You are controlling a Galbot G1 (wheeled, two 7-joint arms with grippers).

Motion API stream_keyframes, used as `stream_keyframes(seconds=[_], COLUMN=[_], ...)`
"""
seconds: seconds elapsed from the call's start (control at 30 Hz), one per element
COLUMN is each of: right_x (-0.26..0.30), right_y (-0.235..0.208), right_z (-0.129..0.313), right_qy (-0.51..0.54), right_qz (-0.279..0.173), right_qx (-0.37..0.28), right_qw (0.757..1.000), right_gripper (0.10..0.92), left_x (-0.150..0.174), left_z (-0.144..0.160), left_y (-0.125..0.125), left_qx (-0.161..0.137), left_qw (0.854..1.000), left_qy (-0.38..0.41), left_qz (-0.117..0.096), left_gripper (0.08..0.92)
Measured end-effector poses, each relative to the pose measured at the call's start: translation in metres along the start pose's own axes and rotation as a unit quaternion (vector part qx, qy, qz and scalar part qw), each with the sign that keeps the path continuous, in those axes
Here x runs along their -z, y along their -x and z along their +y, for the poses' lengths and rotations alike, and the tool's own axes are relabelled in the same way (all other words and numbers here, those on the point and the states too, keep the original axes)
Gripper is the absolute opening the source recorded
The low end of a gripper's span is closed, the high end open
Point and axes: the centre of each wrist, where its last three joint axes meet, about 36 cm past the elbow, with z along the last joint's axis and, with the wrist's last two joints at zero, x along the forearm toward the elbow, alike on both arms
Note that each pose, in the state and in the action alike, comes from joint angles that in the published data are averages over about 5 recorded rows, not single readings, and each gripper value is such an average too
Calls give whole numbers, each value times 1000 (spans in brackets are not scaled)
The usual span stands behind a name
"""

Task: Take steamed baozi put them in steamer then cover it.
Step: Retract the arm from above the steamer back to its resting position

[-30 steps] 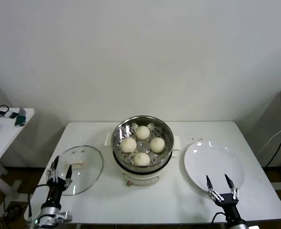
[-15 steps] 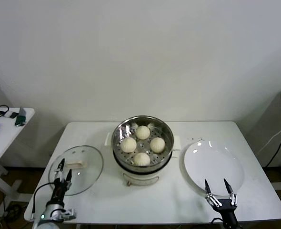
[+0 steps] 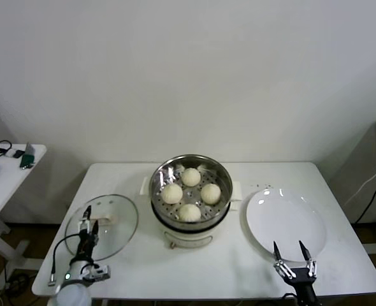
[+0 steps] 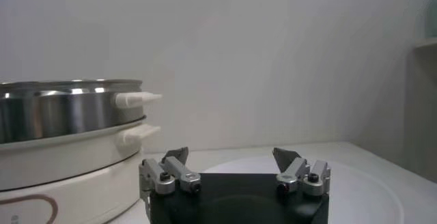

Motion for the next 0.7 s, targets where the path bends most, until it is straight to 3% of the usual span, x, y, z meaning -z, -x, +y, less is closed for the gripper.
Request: stream_keyframes(seconds=[0.37, 0.7], right_x=[-4, -5], right_y=[-2, 0], right_z=[0, 2], right_qy=[-1, -1], right_qz=[0, -1], right_qx=[-3, -3], right_qw=[1000, 1000], right_gripper=[823, 823], left_x=[10, 14], left_z=[-2, -5], left_y=[15, 18], left_qx=[-5, -8], left_qw=[999, 999], left_qy=[15, 21], left_qz=[29, 37], left_gripper=[807, 534])
